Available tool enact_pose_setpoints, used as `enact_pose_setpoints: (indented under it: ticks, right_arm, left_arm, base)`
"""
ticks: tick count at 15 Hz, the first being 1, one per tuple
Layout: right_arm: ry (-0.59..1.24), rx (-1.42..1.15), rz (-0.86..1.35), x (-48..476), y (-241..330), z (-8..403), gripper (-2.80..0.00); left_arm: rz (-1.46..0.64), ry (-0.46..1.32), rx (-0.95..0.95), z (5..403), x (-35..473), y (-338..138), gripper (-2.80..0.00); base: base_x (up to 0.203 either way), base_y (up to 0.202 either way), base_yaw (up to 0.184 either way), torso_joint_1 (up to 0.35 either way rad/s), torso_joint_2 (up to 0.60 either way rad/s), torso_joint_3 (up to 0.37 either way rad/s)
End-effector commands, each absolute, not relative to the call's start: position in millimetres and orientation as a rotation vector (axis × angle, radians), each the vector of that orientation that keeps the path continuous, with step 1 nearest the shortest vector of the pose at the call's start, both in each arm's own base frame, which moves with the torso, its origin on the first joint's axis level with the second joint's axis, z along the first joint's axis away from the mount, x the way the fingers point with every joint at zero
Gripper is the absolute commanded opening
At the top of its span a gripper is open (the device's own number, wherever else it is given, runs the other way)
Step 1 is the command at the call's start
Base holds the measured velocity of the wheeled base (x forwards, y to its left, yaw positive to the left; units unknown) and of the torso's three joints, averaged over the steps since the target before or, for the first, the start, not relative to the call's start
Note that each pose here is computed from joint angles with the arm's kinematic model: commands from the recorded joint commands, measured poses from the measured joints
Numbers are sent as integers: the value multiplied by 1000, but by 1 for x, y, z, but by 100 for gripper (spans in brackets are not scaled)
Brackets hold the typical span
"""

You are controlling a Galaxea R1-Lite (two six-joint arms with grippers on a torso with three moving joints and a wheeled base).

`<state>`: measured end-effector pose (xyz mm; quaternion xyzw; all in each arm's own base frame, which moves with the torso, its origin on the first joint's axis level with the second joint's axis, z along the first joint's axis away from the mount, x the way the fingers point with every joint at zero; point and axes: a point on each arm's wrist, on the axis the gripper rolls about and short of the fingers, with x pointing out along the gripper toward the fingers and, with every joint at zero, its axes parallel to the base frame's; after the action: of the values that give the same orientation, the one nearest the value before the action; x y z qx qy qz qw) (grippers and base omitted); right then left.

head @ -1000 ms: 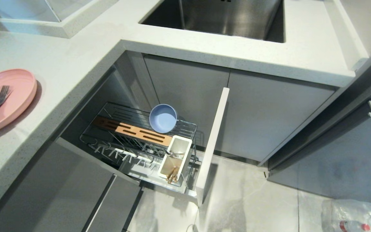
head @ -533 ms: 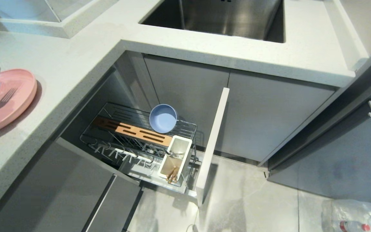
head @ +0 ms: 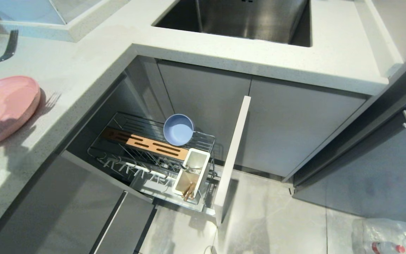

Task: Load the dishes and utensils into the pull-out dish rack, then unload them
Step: Pick up the spoon and place it in the cupboard

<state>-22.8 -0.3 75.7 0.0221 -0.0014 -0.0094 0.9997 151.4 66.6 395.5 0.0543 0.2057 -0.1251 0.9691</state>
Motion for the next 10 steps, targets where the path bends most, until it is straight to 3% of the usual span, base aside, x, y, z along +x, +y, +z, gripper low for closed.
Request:
enact_pose_setpoints:
  ticks: [1,10]
  right_arm:
    - [-2,44,-19,-23,0,76,-280]
    - [-3,45,-18,-23,0,76,-280]
  left_arm:
    - [-316,404,114,400,146,48,-280]
    - [-600,845,79,353,156,-15,-280]
  base:
    - [0,0,0,0,0,0]
    - [0,0,0,0,0,0]
